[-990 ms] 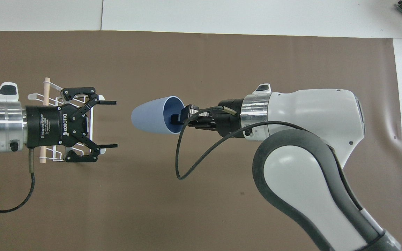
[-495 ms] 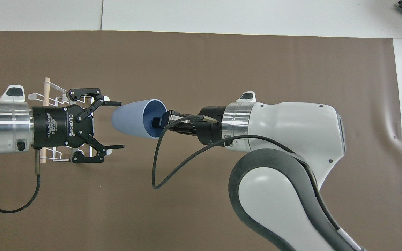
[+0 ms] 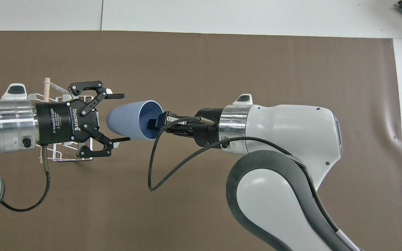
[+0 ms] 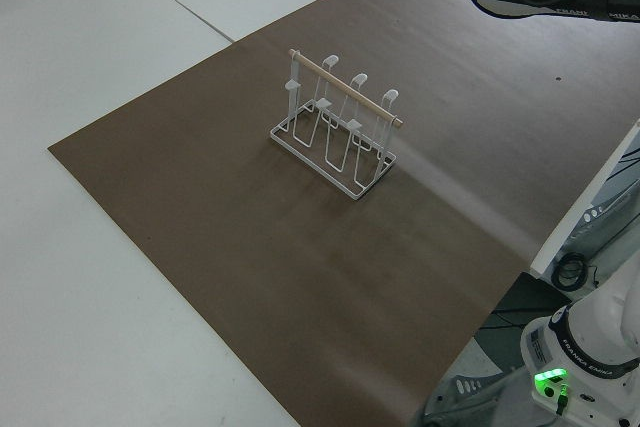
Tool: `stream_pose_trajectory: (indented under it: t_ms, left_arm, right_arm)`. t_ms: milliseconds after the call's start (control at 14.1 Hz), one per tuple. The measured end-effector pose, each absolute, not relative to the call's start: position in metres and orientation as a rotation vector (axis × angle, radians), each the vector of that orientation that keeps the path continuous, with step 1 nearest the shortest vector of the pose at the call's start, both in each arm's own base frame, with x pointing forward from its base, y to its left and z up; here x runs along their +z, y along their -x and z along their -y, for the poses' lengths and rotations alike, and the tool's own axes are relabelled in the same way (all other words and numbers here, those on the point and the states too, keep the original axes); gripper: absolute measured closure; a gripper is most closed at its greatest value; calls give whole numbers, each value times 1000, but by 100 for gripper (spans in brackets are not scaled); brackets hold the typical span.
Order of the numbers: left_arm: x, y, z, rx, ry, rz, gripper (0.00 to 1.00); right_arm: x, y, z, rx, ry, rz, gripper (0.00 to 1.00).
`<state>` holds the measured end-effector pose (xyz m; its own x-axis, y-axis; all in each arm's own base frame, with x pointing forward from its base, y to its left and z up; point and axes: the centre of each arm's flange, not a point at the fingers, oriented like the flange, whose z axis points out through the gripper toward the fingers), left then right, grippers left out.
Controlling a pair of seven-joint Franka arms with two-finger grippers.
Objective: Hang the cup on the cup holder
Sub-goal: 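Close the left gripper on the cup base held by the right gripper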
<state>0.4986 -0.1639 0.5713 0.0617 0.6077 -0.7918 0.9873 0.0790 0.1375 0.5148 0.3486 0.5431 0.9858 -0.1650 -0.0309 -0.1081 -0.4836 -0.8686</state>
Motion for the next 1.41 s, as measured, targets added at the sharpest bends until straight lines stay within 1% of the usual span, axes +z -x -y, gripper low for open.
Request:
stream_pose_trajectory:
  t_ms: [141, 212, 283, 354, 778, 849, 920, 1061, 1132, 1203, 1344, 1415]
  left_arm:
    - [571, -499, 164, -660, -1611, -1630, 0]
    - [571, -498, 164, -661, -1612, -1630, 7]
    - [571, -498, 165, -663, -1614, -1629, 21]
    - [571, -498, 165, -658, -1617, -1624, 26]
    - [572, -498, 165, -653, -1622, -1616, 26]
    - [572, -498, 166, -653, -1623, -1615, 26]
    - [573, -498, 167, -653, -1626, -1611, 26]
    - [573, -497, 169, -653, -1629, -1609, 26]
    - [573, -497, 170, -653, -1629, -1609, 26]
    - [573, -497, 170, -653, -1629, -1609, 26]
    - [573, -497, 169, -649, -1630, -1608, 26]
    - [573, -498, 169, -640, -1639, -1605, 26]
  right_arm:
    - [543, -515, -349, -69, 2080, -192, 95]
    - [544, -516, -347, -78, 2079, -198, 95]
    - [544, -518, -345, -89, 2078, -206, 95]
    - [544, -518, -344, -89, 2078, -207, 95]
    - [544, -518, -344, -88, 2078, -209, 95]
    - [544, -518, -345, -88, 2078, -208, 89]
    - [544, -518, -345, -87, 2078, -207, 80]
    - [544, -518, -345, -87, 2078, -207, 60]
    - [544, -518, -345, -88, 2078, -207, 48]
    - [544, -518, -344, -88, 2078, -209, 38]
    - [544, -519, -343, -90, 2078, -212, 19]
    - [544, -520, -342, -92, 2077, -215, 11]
